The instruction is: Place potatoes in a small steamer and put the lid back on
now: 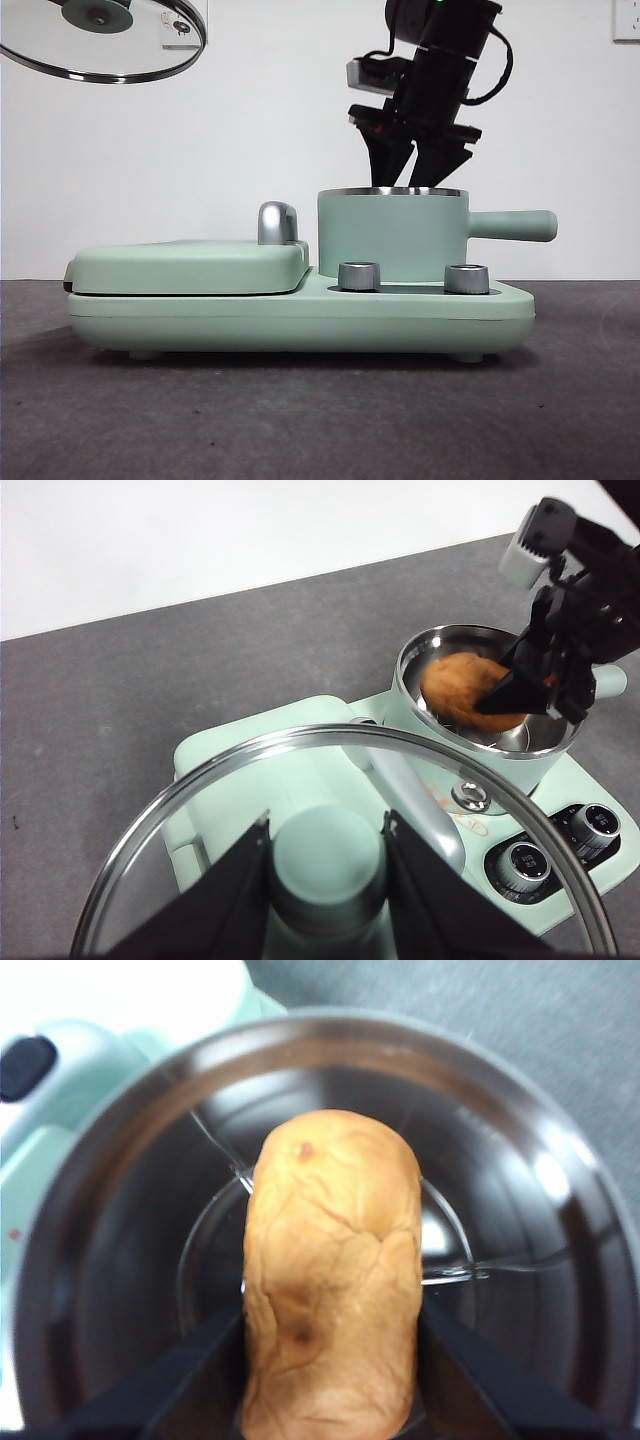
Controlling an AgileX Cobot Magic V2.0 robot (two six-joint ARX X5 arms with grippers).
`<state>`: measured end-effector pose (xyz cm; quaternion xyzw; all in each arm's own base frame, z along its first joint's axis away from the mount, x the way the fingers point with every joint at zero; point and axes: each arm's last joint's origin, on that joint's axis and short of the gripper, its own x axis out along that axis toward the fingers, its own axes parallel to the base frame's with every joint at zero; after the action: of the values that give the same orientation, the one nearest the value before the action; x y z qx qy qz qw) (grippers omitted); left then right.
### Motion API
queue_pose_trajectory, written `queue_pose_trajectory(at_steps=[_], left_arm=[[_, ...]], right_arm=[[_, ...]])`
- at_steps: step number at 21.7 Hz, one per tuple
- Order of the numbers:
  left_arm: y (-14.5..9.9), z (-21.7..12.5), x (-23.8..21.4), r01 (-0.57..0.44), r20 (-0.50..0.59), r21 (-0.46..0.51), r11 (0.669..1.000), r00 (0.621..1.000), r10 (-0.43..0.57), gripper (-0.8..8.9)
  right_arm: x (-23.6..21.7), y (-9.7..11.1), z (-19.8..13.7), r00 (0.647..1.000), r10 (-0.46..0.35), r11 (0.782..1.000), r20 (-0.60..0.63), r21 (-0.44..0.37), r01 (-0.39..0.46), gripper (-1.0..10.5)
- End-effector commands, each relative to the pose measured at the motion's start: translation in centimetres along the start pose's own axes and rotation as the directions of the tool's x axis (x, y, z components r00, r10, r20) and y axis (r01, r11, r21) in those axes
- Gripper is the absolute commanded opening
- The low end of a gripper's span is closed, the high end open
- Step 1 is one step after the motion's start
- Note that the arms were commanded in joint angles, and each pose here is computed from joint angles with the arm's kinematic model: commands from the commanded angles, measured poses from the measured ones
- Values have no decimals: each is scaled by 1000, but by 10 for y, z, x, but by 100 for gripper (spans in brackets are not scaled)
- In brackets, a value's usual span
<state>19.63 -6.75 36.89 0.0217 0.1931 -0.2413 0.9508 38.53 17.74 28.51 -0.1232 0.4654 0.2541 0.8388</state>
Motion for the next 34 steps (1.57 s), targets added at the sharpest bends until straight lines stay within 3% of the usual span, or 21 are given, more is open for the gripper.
queue_pose_trajectory(at_steps=[1, 6, 8, 15, 18, 21, 24, 28, 34], left_arm=[[-1, 8, -3, 3, 59, 4, 1000, 998, -4, 15], [-1, 9, -4, 3, 63, 5, 1000, 998, -3, 15], [-1, 9, -4, 3, 64, 4, 1000, 998, -3, 15], [-1, 12, -4, 4, 99, 13, 1000, 995, -5, 15], [-2, 14, -3, 24, 118, 18, 1000, 993, -26, 15], [-3, 14, -1, 64, 108, -5, 998, 992, -63, 15], [-4, 13, 6, 91, 93, -6, 996, 992, -90, 14], [-7, 14, 16, 107, 100, 15, 994, 989, -108, 14], [-20, 17, 43, 159, 130, 126, 979, 976, -175, 14]], right_arm=[[11, 0, 2, 1000, 4, 1000, -21, -13, -4, 206], [11, 1, 2, 1000, 6, 1000, -21, -14, -6, 337], [5, 1, 4, 1000, 6, 1000, 1, -16, -6, 340], [-105, 13, -7, 989, -2, 1000, 148, 12, 0, 331], [-140, 21, -41, 964, 12, 1000, 264, 5, -13, 266], [-157, 28, -88, 935, 10, 998, 355, 51, -30, 265], [-169, 34, -134, 913, 4, 998, 408, 49, -26, 265], [-175, 38, -168, 902, -9, 997, 432, 68, -23, 265], [-177, 43, -210, 899, -7, 997, 438, 73, -27, 265]])
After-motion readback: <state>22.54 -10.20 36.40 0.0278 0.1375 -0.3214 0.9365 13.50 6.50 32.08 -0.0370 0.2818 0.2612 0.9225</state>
